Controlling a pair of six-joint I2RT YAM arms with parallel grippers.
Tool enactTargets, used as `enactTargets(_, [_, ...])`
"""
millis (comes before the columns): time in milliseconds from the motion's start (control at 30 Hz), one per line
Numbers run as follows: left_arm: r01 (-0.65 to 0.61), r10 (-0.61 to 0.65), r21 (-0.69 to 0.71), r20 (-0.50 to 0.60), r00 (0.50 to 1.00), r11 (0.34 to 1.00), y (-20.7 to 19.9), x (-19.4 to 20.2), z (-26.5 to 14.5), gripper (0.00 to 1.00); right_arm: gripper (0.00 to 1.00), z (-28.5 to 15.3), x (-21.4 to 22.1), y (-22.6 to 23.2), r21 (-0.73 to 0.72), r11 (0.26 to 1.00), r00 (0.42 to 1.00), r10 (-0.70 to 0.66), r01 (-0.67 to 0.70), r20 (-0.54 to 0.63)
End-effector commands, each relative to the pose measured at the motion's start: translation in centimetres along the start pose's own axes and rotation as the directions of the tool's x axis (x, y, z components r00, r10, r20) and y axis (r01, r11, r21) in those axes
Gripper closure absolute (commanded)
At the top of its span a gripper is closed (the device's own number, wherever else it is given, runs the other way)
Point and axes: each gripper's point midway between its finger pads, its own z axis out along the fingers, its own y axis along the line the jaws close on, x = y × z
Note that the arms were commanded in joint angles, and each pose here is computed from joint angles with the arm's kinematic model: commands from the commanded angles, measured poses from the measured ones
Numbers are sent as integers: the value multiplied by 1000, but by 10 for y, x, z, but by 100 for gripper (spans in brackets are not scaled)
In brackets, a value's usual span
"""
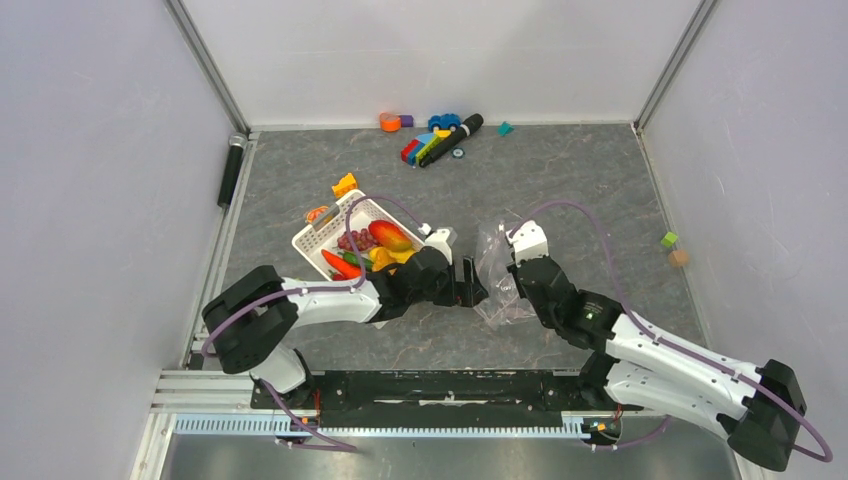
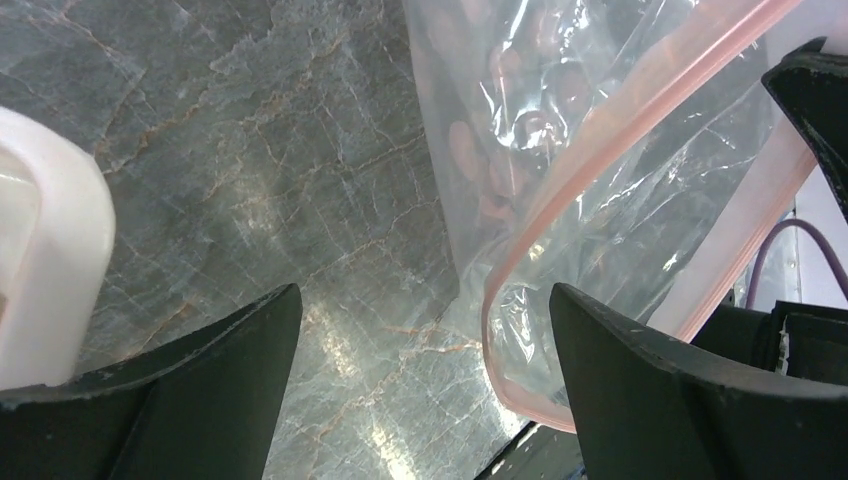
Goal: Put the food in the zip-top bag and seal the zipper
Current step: Open the zipper of the food storage bag.
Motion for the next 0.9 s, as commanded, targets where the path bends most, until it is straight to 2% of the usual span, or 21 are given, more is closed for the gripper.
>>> enactTargets(0, [-50, 49, 48, 18, 999, 998, -15, -14, -7, 0, 100, 2, -16, 9, -41, 999, 999, 24, -22, 38])
enactTargets(200, [-147, 136, 211, 66, 988, 966, -51, -28, -36, 0, 100, -3, -23, 3, -24, 999, 999, 39, -38, 36])
enactTargets(367, [-206, 178, 265, 125, 976, 942, -65, -41, -59, 0, 100, -8, -22, -12, 52, 998, 999, 42, -42, 3])
enactTargets(633, [-213, 182, 186, 170, 968, 959, -53, -53, -73, 0, 100, -22, -23, -51, 226, 974, 997, 19, -3, -69])
enactTargets(767, [-205, 175, 111, 238, 955, 972, -43, -69, -83, 0, 100, -32, -24, -73, 315, 949, 996, 28, -1, -84])
enactTargets(867, [-203, 181, 53, 277, 944, 978, -34, -80, -87, 0, 100, -36, -29, -77, 321, 947, 996, 47, -22, -70])
